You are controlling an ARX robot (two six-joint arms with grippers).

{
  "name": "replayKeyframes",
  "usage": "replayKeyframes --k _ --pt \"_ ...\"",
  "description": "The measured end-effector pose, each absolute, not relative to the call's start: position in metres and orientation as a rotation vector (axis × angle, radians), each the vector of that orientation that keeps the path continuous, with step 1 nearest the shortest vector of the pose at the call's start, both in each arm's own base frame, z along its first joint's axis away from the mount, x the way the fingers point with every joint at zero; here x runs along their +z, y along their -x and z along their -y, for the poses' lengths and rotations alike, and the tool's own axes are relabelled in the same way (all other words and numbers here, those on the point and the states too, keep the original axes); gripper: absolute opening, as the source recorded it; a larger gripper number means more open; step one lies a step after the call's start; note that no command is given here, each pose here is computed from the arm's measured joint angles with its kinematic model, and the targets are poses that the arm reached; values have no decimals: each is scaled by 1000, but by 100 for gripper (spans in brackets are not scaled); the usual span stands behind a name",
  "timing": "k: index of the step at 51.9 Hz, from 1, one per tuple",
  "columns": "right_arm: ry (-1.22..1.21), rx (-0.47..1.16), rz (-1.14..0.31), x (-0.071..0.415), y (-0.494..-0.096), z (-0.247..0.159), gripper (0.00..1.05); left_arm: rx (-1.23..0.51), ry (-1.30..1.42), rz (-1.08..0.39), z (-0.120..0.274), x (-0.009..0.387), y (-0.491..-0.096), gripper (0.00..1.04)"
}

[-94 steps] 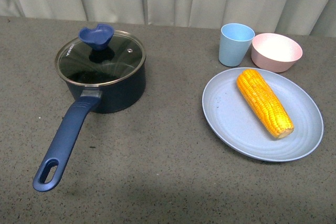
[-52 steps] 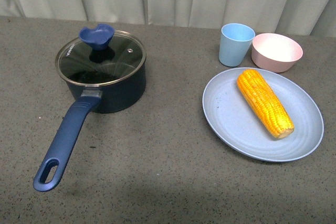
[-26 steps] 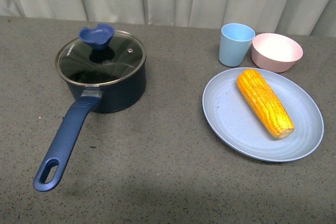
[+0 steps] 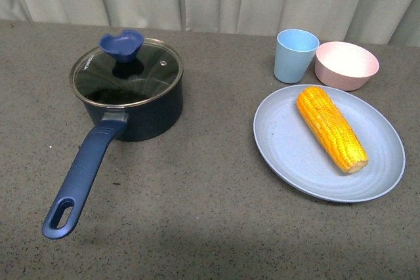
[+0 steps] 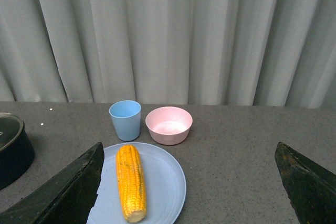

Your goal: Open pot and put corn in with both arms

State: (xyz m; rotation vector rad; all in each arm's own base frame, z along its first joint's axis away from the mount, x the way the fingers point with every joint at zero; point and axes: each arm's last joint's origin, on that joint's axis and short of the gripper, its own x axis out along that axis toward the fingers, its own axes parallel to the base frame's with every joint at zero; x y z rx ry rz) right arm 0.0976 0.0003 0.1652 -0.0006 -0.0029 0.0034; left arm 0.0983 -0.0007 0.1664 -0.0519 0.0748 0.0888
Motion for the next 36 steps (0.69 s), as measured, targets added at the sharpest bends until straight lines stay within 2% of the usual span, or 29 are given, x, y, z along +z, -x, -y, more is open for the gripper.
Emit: replayKeyframes --k 3,10,20,28,36 --pt "1 3 3 165 -98 0 95 146 87 -156 5 160 -106 98" --pt "1 4 3 165 -98 0 95 82 128 -148 12 161 -126 98" --pt "1 3 3 165 -98 0 95 -100 165 -72 47 168 -206 98" --pt "1 3 3 165 -98 0 95 -130 149 -126 67 156 -259 98" --pt "1 3 3 165 -98 0 95 -144 117 -173 78 144 -295 98"
